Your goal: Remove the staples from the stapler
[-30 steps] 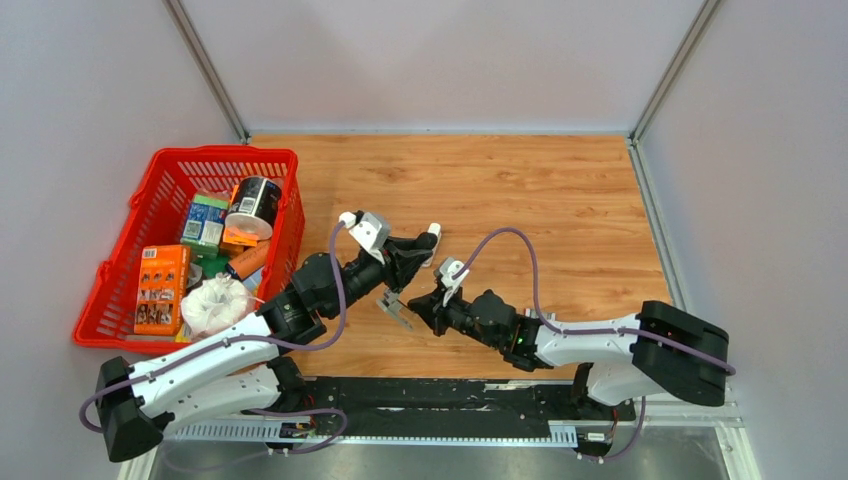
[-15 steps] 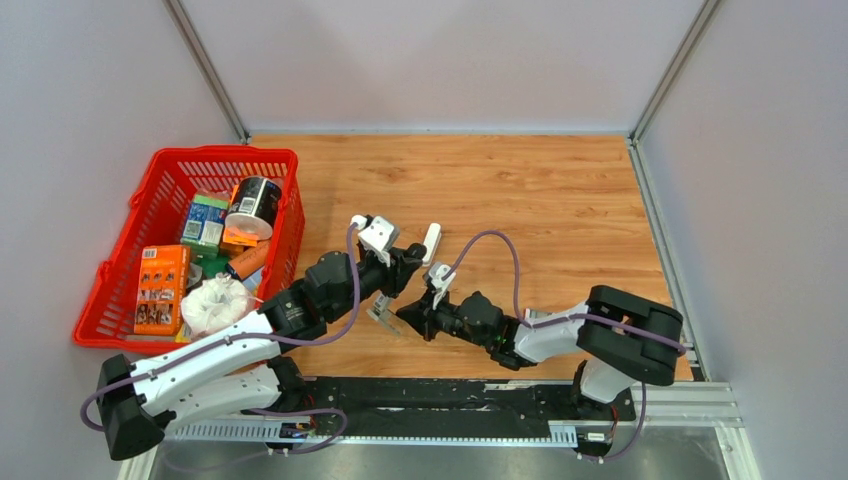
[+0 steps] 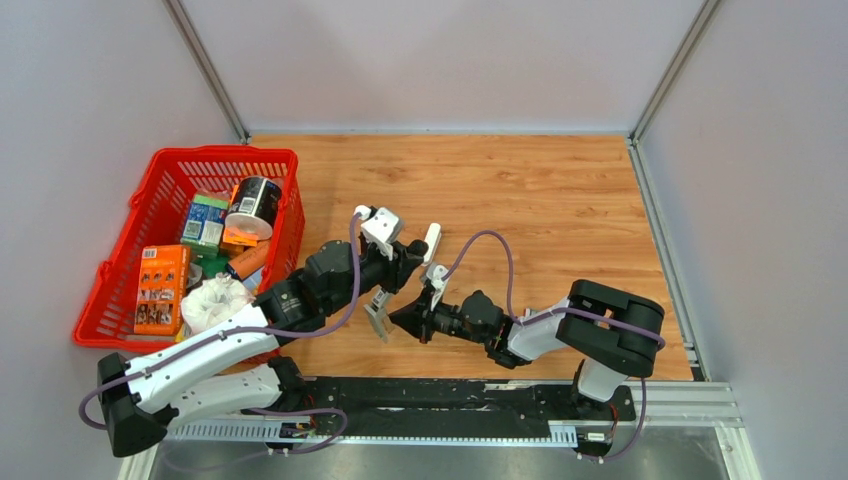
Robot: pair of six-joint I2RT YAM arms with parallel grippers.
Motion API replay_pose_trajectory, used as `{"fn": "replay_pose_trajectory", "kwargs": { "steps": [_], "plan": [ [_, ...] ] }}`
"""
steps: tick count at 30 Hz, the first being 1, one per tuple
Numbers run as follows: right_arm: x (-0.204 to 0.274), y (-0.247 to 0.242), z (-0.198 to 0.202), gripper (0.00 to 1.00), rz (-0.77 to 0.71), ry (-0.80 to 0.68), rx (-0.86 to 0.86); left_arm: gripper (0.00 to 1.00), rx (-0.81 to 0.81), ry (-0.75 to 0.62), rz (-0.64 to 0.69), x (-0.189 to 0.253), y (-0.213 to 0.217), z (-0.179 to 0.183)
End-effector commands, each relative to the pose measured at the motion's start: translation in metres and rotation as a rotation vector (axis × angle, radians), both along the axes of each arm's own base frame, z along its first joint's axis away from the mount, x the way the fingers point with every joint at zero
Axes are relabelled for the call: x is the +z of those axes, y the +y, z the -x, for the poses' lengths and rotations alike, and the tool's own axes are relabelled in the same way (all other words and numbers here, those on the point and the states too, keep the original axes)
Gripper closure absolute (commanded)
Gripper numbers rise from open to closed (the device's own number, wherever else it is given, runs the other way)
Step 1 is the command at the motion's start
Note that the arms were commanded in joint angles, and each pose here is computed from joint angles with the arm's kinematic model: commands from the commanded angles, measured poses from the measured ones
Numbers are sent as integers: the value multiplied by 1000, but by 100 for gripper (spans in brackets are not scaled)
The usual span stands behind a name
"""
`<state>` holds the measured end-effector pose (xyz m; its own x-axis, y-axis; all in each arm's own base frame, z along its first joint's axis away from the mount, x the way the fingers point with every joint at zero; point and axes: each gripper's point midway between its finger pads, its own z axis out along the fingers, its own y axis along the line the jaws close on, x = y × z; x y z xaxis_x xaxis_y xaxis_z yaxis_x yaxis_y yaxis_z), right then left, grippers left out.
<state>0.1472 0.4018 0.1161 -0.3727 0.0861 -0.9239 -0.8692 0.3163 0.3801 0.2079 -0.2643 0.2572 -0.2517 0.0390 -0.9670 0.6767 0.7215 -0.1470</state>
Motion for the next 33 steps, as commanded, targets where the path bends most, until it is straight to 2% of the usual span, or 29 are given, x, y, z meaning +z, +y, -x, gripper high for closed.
{"fn": "replay_pose_trajectory", "kwargs": {
  "steps": [1, 9, 22, 33],
  "plan": [
    [34, 12, 7, 100, -103, -55, 67, 100, -53, -17, 94, 40, -14, 4],
    [34, 16, 19, 100, -119, -75, 142, 100, -57, -28, 74, 37, -17, 1],
    [42, 26, 36, 100, -170, -78, 266, 100, -95, 43, 28, 18, -20, -10],
    [42, 27, 35, 100, -179, -67, 261, 100, -88, 45, 11, 16, -18, -13]
  ]
}}
